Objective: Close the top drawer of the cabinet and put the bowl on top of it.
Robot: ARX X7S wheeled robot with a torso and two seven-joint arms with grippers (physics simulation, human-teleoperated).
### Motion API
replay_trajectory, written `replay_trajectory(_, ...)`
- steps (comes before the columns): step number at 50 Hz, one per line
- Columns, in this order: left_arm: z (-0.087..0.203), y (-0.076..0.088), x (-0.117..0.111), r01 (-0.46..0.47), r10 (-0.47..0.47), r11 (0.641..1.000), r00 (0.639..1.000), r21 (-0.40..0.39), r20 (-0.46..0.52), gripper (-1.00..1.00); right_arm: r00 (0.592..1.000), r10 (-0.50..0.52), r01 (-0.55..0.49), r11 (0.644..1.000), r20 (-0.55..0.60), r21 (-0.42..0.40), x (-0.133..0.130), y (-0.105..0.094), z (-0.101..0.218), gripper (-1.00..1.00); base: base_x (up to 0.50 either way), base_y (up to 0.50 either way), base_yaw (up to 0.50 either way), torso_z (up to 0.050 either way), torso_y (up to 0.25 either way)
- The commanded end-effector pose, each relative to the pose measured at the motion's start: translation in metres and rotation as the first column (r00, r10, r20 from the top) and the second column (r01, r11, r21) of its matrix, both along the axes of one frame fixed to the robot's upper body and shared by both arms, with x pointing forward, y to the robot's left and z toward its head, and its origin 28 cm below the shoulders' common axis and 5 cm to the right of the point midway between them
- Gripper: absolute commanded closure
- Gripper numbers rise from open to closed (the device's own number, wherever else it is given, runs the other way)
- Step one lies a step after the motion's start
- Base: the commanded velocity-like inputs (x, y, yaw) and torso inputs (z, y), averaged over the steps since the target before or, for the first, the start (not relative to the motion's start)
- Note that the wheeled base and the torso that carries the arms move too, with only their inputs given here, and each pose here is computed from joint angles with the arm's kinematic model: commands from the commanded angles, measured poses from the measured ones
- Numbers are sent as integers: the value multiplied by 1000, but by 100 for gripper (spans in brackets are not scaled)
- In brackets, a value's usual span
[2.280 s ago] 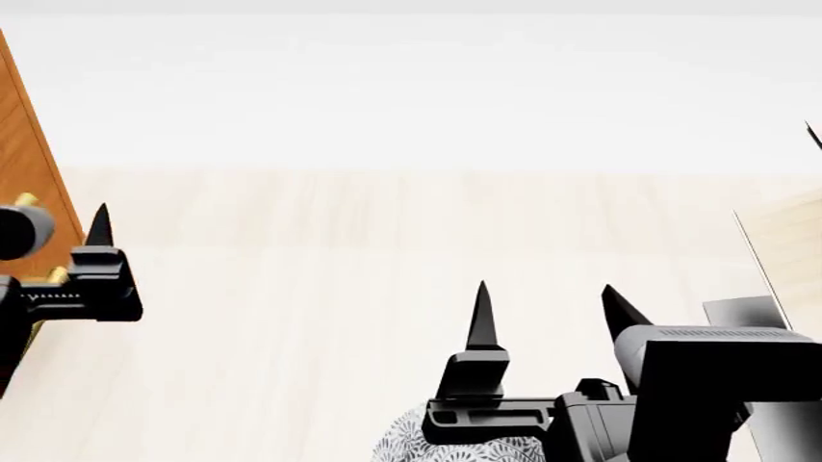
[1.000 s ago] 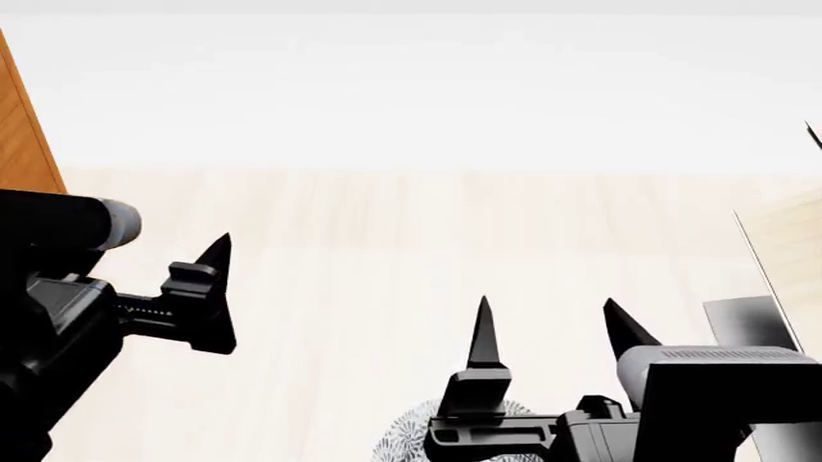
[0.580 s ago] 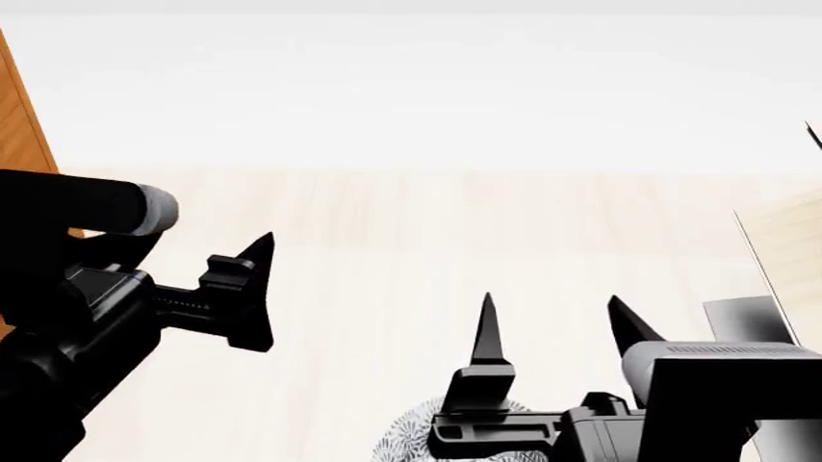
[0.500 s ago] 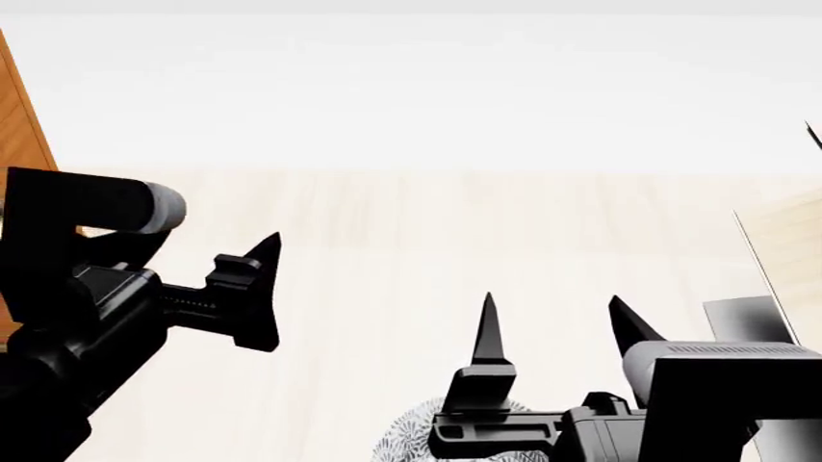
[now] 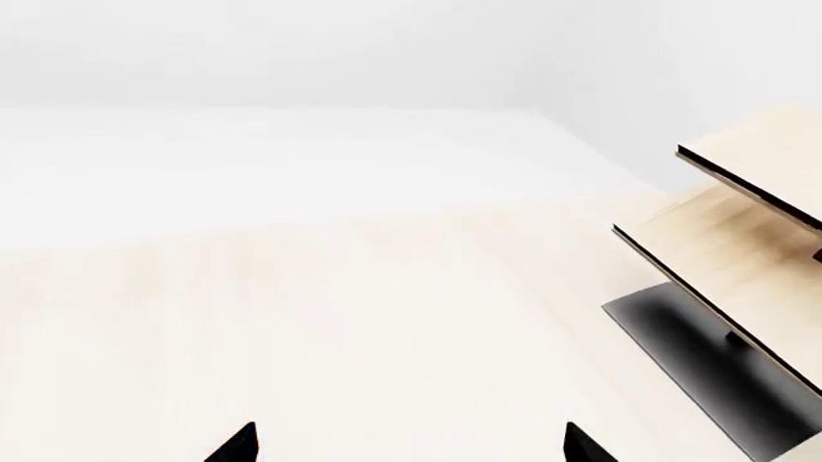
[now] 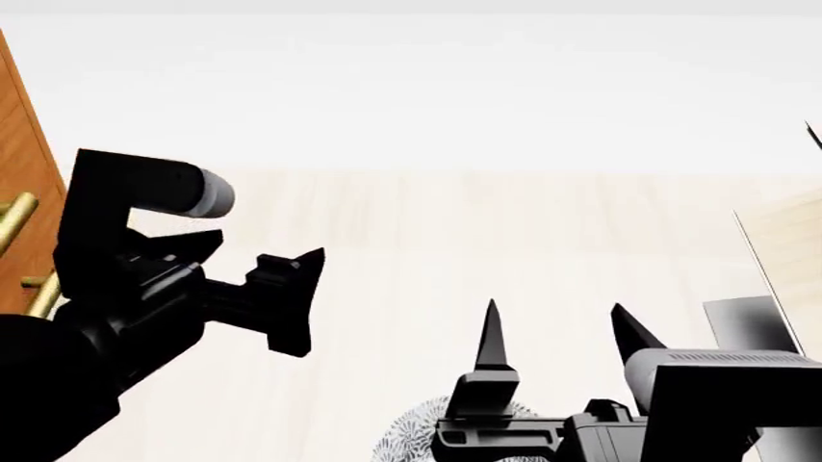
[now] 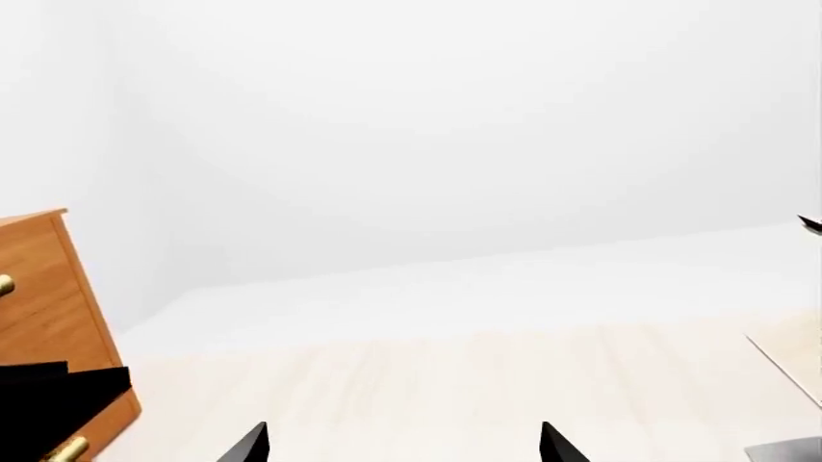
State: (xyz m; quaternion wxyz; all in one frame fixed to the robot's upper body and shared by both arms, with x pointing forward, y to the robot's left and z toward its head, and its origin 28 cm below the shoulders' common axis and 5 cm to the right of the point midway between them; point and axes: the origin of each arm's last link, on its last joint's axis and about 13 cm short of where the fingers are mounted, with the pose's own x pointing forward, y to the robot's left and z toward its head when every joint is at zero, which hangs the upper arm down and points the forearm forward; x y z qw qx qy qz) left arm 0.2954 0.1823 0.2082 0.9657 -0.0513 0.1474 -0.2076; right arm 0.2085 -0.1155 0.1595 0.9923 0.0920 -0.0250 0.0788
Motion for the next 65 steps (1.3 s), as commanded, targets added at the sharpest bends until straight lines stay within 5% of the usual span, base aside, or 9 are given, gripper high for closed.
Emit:
replay_trajectory(1, 1, -5, 7, 57, -56, 998, 997, 23, -53, -100, 1000, -2, 2, 1000, 0, 0, -1, 0, 0, -100, 0, 0, 0, 0, 0)
replay_trajectory(55, -50, -20, 15, 158, -166, 986, 953, -51, -253, -100, 1000, -24, 24, 1000, 18, 1, -5, -5, -8, -100, 0, 0, 0, 0, 0)
replay_trajectory(65, -59, -20, 19, 156, -166, 986, 945, -60, -281, -100, 999, -22, 22, 1000, 25, 0, -7, -5, 9, -100, 0, 0, 0, 0, 0)
